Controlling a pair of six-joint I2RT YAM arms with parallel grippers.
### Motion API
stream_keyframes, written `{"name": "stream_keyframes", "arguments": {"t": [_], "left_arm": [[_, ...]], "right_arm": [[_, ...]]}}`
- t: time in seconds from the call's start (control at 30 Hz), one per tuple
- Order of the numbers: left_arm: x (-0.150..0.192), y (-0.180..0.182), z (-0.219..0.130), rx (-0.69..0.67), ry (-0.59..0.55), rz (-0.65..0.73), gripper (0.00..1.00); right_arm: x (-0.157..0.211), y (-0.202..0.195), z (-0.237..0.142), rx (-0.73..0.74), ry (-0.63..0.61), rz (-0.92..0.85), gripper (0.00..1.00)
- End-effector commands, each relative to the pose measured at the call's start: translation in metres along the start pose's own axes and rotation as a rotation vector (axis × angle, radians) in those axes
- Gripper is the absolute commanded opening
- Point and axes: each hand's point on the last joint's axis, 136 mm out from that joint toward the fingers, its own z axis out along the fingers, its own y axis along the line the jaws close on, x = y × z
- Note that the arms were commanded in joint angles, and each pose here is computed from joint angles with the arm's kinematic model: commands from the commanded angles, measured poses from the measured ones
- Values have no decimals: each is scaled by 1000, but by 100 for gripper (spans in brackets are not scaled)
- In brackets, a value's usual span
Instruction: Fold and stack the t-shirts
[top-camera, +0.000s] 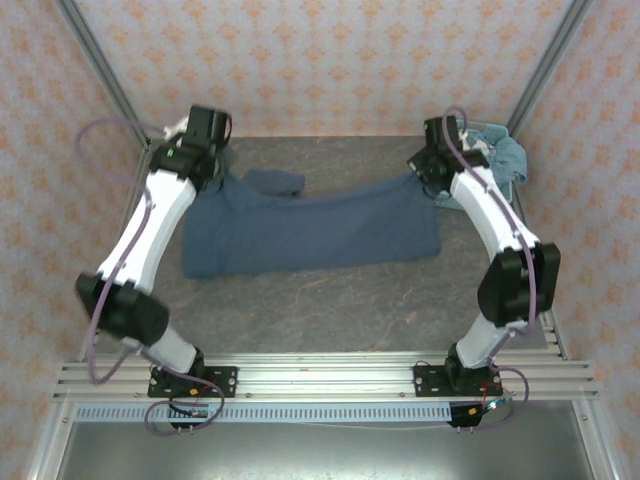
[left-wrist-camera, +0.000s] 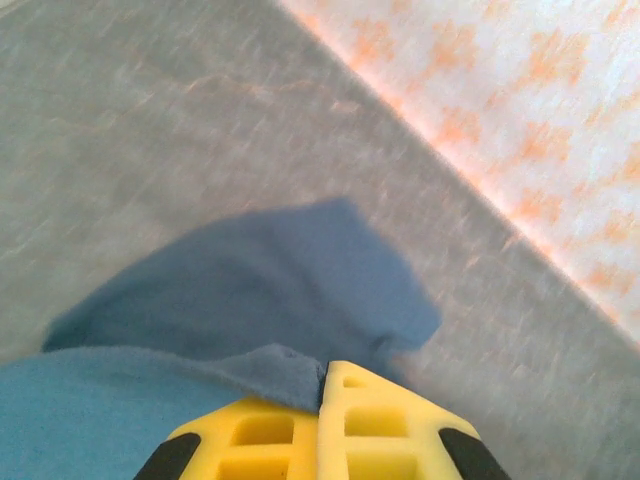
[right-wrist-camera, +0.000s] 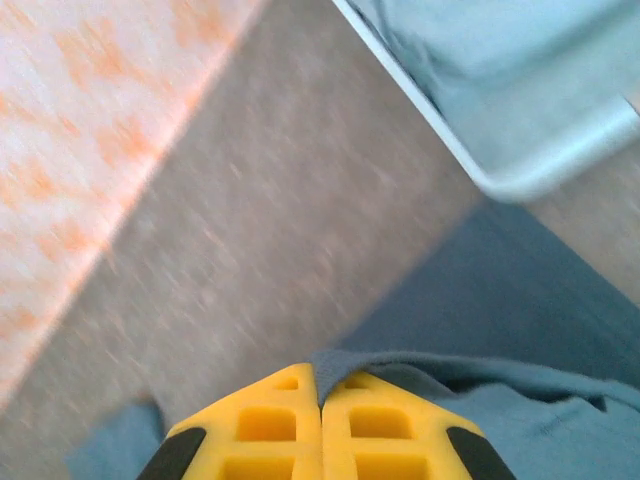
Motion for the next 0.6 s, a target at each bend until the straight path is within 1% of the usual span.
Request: {"name": "stream_keyframes", "arguments": {"t": [0.0, 0.03, 0.07, 0.13, 0.17, 0.23, 0.3, 0.33, 0.4, 0.43, 0.5, 0.57], "left_arm": [[-84, -56, -29, 166, -151, 17, 0], [-108, -75, -46, 224, -203, 12, 0], [-124, -90, -57, 274, -244, 15, 0], [-161, -118, -105, 432, -372, -6, 0], [-172, -125, -126, 501, -416, -25, 0], [-193, -130, -178, 625, -508, -57, 0], [-200, -129, -212, 679, -557, -44, 0], [-203, -120, -240, 703, -597, -43, 0], [-200, -108, -260, 708, -617, -30, 0], [-195, -101, -264, 693, -605, -22, 0], [-176, -85, -256, 631, -537, 16, 0], [-146, -69, -239, 538, -445, 89, 0]], "right_arm": [[-77, 67, -25, -225, -121, 25, 0], [-96, 85, -36, -274, -148, 30, 0], [-111, 99, -49, -314, -176, 31, 0], [-139, 127, -85, -402, -241, 28, 0], [-149, 135, -101, -432, -268, 31, 0], [-167, 147, -136, -489, -329, 41, 0], [-176, 148, -161, -521, -364, 60, 0], [-177, 148, -169, -533, -370, 64, 0], [-174, 144, -178, -528, -368, 57, 0], [-169, 140, -177, -519, -353, 52, 0], [-157, 128, -166, -482, -309, 47, 0], [-138, 107, -145, -411, -250, 43, 0]]}}
